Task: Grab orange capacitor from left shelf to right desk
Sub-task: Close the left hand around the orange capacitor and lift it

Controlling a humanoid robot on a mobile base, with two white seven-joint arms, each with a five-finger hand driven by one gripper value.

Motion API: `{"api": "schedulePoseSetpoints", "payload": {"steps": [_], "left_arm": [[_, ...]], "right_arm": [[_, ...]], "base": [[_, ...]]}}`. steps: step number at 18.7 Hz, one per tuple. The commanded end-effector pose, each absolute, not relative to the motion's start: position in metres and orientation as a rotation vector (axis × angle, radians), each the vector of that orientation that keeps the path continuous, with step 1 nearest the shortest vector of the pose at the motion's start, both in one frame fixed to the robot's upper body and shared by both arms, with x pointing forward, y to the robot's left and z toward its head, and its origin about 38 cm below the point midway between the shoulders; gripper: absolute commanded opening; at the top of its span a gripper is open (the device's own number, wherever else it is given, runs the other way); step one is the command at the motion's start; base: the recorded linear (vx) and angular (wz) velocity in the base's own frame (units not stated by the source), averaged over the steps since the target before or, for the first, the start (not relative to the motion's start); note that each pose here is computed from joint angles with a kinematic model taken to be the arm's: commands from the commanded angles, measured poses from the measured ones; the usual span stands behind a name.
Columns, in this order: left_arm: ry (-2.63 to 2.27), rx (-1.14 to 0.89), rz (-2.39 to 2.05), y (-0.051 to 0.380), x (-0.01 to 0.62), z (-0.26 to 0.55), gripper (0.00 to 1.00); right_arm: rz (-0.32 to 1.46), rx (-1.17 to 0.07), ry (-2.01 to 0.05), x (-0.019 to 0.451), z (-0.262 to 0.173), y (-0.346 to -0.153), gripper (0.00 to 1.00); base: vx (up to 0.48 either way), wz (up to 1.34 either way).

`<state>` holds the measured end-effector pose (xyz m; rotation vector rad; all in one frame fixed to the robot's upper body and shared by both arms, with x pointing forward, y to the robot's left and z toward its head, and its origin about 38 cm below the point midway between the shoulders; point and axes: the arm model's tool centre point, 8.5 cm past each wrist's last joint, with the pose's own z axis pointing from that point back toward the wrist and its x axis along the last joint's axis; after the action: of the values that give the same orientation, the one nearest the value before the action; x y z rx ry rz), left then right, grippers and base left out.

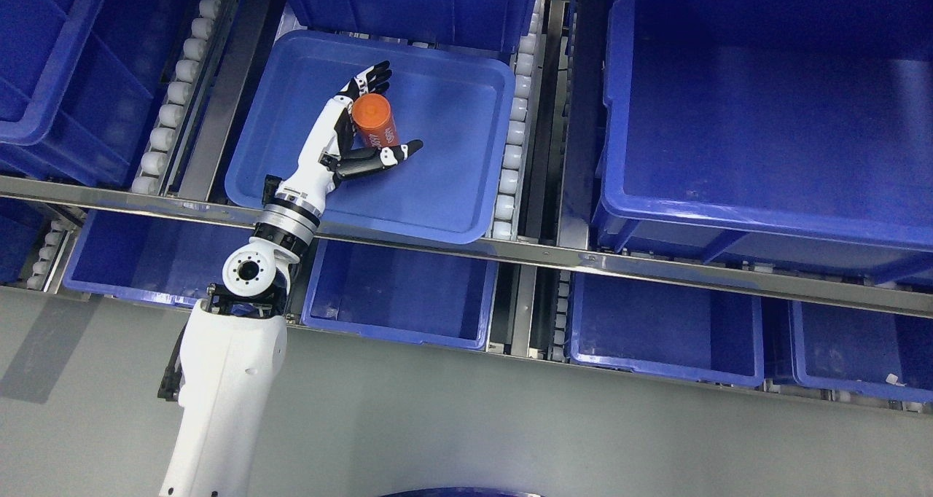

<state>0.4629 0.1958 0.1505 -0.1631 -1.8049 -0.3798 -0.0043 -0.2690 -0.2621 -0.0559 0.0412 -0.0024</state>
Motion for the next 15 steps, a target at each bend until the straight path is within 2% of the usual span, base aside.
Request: {"api": "schedulePoseSetpoints", "payload": {"steps": [1,6,13,15], "left_arm": [[-1.722,-0.122,-0.390,0.213,0.469,0.123,0.72],[-1.730,-0.115,-0.368,0.217,0.484,0.123,0.57],[-1.809,-0.119,-0.372,0.218,0.484,0.125,0.23],[-1.851,-0.122,-0.373,0.218,0.482,0.126,0.06]], "right_arm": [[-0.007,-0.073,0.006,0.008,-0.262,-0.280,1.00],[-0.007,-0.073,0.006,0.008,-0.262,-0.280,1.00],[-0.007,-0.073,0.006,0.008,-0.262,-0.280,1.00],[-0.007,-0.073,0.006,0.008,-0.262,-0.280,1.00]], "base": [[0.000,0.00],[0.000,0.00],[0.000,0.00],[0.000,0.00]]}}
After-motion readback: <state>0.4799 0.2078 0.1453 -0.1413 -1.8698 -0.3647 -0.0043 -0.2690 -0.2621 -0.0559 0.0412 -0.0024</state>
